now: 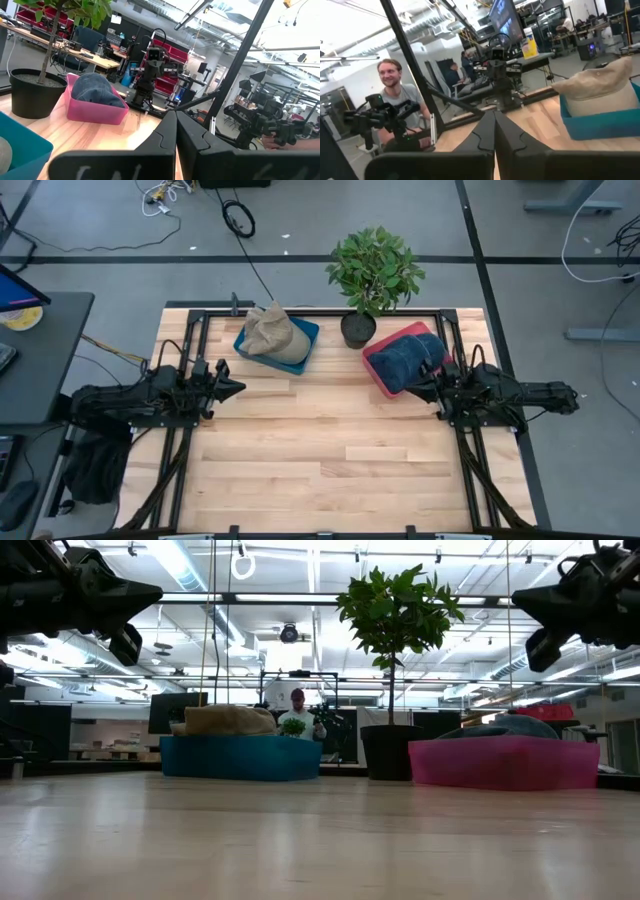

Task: Pick & Place hat
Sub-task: Return to Home Position

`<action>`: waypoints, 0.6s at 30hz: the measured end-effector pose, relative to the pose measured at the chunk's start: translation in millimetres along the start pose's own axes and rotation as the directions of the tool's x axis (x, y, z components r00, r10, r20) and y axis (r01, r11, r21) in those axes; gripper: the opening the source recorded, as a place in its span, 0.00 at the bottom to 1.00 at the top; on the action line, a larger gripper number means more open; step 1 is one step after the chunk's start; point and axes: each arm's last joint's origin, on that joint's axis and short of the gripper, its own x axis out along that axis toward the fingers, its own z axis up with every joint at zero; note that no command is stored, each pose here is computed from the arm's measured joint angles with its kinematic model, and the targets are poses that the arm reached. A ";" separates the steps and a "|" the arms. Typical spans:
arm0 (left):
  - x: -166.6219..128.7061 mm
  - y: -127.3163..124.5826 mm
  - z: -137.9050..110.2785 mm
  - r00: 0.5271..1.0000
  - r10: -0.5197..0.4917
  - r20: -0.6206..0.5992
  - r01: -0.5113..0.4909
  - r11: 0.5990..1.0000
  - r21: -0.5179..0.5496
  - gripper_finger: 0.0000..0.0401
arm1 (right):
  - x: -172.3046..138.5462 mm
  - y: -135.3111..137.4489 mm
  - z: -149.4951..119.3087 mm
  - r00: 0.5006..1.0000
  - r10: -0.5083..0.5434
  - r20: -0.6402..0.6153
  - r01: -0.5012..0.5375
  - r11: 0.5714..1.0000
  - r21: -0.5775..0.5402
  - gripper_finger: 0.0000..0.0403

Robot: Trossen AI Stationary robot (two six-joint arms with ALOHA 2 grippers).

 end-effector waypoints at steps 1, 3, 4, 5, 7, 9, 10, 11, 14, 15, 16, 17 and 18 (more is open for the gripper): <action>0.0 0.0 0.0 1.000 0.000 0.000 0.000 1.000 0.000 0.01 | 0.0 -0.1 0.0 1.000 0.000 -0.001 0.000 1.000 0.000 0.01; 0.0 0.0 0.0 1.000 0.000 0.000 0.000 1.000 0.000 0.01 | 0.0 -0.2 0.0 1.000 0.000 -0.001 0.000 1.000 0.016 0.01; 0.0 0.0 0.0 1.000 0.000 0.000 0.000 1.000 0.000 0.01 | 0.0 -0.2 -0.1 1.000 0.001 -0.002 -0.001 1.000 0.026 0.01; 0.0 0.0 0.0 1.000 0.000 0.000 0.000 1.000 0.000 0.01 | 0.0 -0.2 -0.3 1.000 0.000 -0.005 0.000 0.999 0.039 0.01; 0.0 0.0 0.0 1.000 0.000 0.000 0.000 1.000 0.000 0.01 | 0.0 -0.7 -1.6 1.000 -0.005 -0.017 0.006 0.998 0.055 0.01; 0.0 0.0 0.0 1.000 0.000 0.000 0.000 1.000 0.000 0.01 | 0.0 -0.9 -1.9 1.000 -0.006 -0.021 0.008 0.998 0.070 0.01; 0.0 0.0 0.0 1.000 0.000 0.000 0.000 1.000 0.000 0.01 | 0.0 -1.0 -2.4 1.000 -0.008 -0.025 0.010 0.997 0.079 0.01; 0.0 0.0 0.0 1.000 0.000 0.000 0.000 1.000 0.000 0.01 | -0.1 -1.2 -2.8 0.999 -0.011 -0.032 0.013 0.996 0.090 0.02; 0.0 0.0 0.0 1.000 0.000 0.000 0.000 1.000 0.000 0.01 | -0.3 -2.5 -6.1 0.998 -0.024 -0.066 0.033 0.991 0.131 0.02; 0.0 0.0 0.0 1.000 0.000 0.000 0.000 1.000 0.000 0.01 | -0.4 -2.9 -7.1 0.997 -0.028 -0.076 0.039 0.988 0.147 0.02; 0.0 0.0 0.0 1.000 0.000 0.000 0.000 1.000 0.000 0.01 | -0.4 -3.3 -8.1 0.996 -0.032 -0.086 0.046 0.985 0.165 0.02; 0.0 0.0 0.0 1.000 0.000 0.000 0.000 1.000 0.000 0.01 | -0.5 -3.6 -9.0 0.995 -0.036 -0.096 0.053 0.982 0.182 0.02; 0.0 0.0 0.0 1.000 0.000 0.000 0.000 1.000 0.000 0.01 | -0.7 -4.0 -10.1 0.994 -0.040 -0.106 0.060 0.980 0.192 0.02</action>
